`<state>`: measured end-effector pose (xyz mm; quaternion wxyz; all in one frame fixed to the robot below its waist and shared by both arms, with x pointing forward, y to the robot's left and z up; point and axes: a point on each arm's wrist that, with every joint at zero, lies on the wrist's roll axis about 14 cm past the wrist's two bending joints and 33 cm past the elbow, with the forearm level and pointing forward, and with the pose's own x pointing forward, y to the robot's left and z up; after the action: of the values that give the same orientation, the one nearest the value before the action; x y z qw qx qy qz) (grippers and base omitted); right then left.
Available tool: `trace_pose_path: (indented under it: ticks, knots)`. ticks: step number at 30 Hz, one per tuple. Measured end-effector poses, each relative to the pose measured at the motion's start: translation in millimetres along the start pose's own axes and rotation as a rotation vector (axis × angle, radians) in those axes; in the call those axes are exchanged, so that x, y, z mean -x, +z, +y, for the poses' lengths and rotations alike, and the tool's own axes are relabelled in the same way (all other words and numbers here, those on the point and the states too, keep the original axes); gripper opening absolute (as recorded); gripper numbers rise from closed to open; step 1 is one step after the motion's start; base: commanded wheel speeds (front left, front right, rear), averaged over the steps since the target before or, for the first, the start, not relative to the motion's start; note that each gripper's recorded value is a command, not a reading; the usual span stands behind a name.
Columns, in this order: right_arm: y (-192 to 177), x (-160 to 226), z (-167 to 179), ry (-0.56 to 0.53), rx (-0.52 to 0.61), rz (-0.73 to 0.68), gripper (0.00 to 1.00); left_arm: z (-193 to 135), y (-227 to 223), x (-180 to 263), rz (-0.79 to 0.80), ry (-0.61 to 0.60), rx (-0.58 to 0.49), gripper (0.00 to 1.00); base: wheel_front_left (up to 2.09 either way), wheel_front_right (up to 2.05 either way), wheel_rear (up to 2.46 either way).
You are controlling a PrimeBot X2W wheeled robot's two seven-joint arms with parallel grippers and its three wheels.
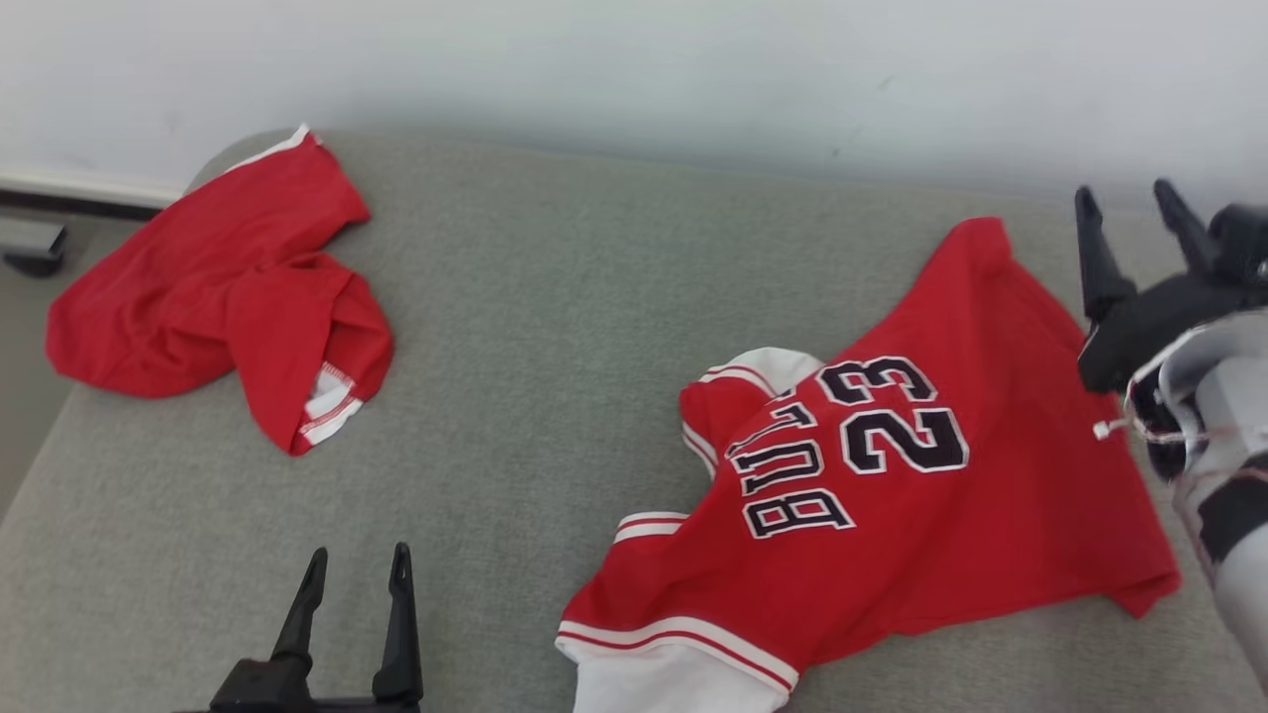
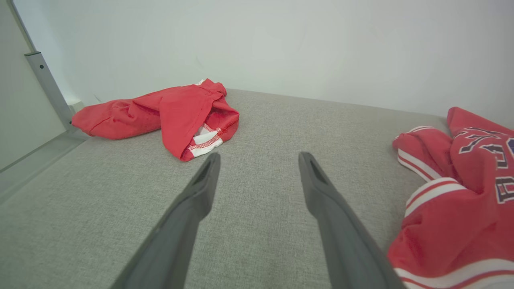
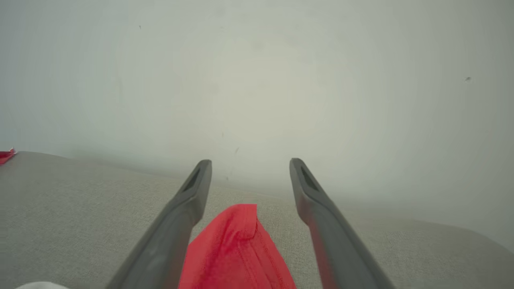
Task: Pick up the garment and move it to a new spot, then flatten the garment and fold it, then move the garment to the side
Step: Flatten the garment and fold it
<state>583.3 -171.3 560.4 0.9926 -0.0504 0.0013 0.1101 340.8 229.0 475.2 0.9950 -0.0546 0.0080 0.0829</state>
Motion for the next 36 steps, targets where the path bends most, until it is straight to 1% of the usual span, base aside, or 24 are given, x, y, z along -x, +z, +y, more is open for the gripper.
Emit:
trace_pose_path:
  ticks: [4, 9, 14, 19, 20, 22, 28, 31, 36]
  knots:
    - [-3, 32, -10, -0.004, -0.013, -0.024, 1.0, -7, 0, 2, -0.004, -0.026, 0.003, 1.0, 0.0, 0.0, 0.0]
    - [-3, 79, -33, -0.054, -0.062, -0.082, 1.0, -19, 3, 1, -0.017, -0.068, 0.008, 1.0, 0.0, 0.0, 0.0]
    - [-19, 132, -51, -0.136, -0.125, -0.103, 1.0, -32, 6, 0, -0.027, -0.109, 0.013, 1.0, 0.0, 0.0, 0.0]
    - [-49, 178, -51, -0.197, -0.173, -0.065, 1.0, -44, 6, -1, -0.028, -0.149, 0.018, 1.0, 0.0, 0.0, 0.0]
    - [-49, 178, -51, -0.197, -0.173, -0.065, 1.0, -44, 6, -1, -0.028, -0.149, 0.018, 1.0, 0.0, 0.0, 0.0]
    - [-57, 192, -48, -0.219, -0.196, -0.059, 1.0, -46, 4, 1, -0.021, -0.156, 0.018, 1.0, 0.0, 0.0, 0.0]
    - [-96, 226, -22, -0.239, -0.253, 0.037, 1.0, -48, -1, 5, -0.005, -0.161, 0.022, 1.0, 0.0, 0.0, 0.0]
    - [-102, 227, -16, -0.24, -0.266, 0.058, 1.0, -50, -3, 5, 0.003, -0.166, 0.022, 1.0, 0.0, 0.0, 0.0]
    - [-105, 212, -9, -0.208, -0.265, 0.095, 1.0, -50, -1, 3, -0.004, -0.166, 0.022, 1.0, 0.0, 0.0, 0.0]
